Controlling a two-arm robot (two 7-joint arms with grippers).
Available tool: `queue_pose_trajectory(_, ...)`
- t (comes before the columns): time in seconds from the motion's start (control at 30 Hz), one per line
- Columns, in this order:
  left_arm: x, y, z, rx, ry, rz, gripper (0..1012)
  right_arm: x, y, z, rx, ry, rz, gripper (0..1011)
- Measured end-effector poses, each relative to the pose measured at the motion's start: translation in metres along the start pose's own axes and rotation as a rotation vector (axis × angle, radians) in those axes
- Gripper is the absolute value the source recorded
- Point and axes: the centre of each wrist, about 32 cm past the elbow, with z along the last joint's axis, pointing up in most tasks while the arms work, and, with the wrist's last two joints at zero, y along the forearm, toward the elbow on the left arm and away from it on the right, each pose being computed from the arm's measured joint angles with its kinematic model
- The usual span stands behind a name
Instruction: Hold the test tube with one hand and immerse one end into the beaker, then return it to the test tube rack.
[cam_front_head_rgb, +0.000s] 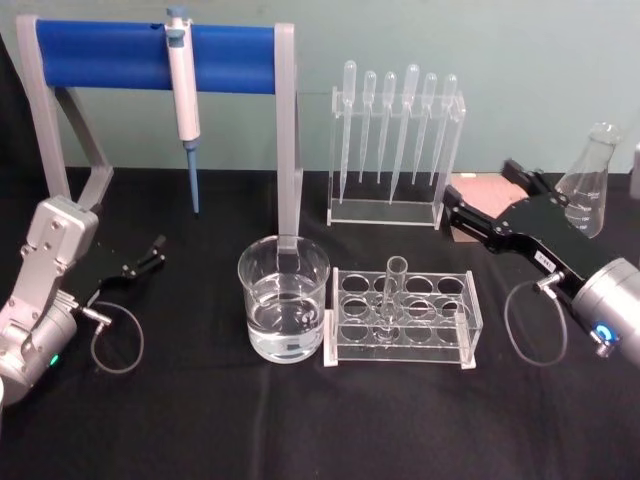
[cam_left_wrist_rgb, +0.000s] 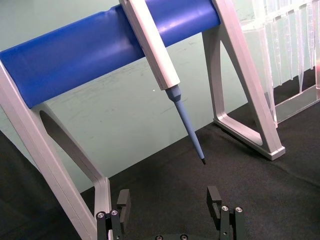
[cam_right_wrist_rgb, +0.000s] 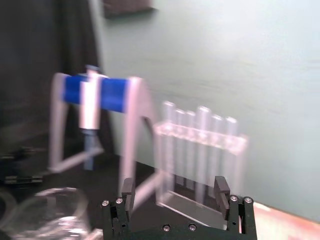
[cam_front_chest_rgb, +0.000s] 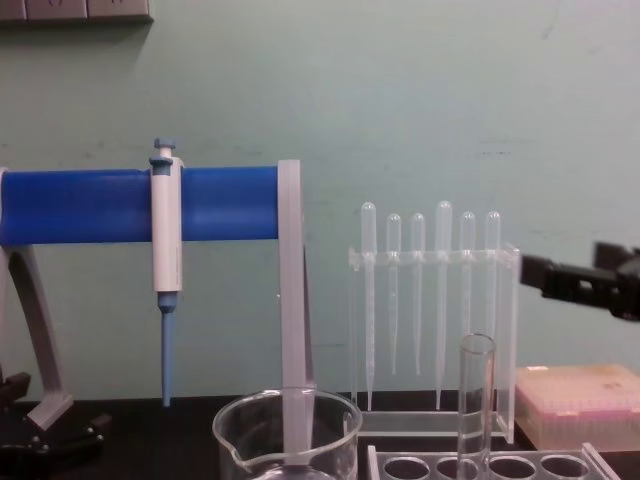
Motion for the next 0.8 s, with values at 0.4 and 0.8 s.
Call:
queue_pose_trajectory(0.4, 0.0000, 0.0000, 0.0000, 0.000, 0.000, 0.000, 1000, -0.028, 0.000, -0.032, -0.052, -0.047, -0.306, 1003)
queue_pose_trajectory(0.8, 0.0000, 0.0000, 0.0000, 0.000, 0.000, 0.000, 1000, -0.031, 0.003, -0.045, -0.064, -0.040, -0.314, 1002)
